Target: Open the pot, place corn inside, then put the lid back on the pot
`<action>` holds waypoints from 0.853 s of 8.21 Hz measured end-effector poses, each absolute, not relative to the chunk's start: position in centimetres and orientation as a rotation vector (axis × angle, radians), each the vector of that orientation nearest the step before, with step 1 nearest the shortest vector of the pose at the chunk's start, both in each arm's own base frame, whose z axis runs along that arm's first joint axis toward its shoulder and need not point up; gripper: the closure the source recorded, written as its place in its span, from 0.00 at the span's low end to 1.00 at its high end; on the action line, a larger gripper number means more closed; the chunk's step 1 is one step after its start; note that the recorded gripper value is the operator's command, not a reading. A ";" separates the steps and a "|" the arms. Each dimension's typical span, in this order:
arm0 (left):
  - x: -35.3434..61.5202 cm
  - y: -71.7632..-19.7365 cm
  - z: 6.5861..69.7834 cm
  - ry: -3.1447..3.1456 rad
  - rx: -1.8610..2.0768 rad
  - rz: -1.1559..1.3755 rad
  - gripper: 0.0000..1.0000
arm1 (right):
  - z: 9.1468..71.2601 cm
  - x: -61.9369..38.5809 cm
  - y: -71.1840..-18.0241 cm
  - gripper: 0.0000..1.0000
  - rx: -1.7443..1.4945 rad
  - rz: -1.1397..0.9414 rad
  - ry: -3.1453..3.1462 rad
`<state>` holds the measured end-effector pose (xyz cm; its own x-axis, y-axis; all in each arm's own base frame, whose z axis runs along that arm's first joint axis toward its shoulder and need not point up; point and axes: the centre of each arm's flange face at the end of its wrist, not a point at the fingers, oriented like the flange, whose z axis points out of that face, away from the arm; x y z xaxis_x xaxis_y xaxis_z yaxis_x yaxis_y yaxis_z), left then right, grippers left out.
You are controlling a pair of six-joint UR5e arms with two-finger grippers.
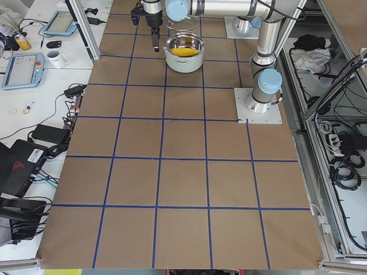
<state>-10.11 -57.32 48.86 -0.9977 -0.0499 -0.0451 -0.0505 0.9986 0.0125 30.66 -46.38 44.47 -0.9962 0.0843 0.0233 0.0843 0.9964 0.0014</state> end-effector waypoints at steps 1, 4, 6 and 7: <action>-7.8 -57.3 49.5 3.093 -0.124 0.008 0.00 | 43.4 32.9 -46.4 0.79 -0.170 0.000 -3.118; -5.1 -56.5 51.5 3.087 -0.193 -0.050 0.00 | 39.4 36.5 -47.3 0.79 -0.191 -0.059 -3.114; -5.2 -55.3 52.9 3.081 -0.206 -0.085 0.00 | 38.1 37.2 -47.7 0.80 -0.193 -0.086 -3.125; -5.3 -54.9 53.3 3.080 -0.210 -0.094 0.00 | 37.6 37.4 -47.6 0.80 -0.189 -0.098 -3.125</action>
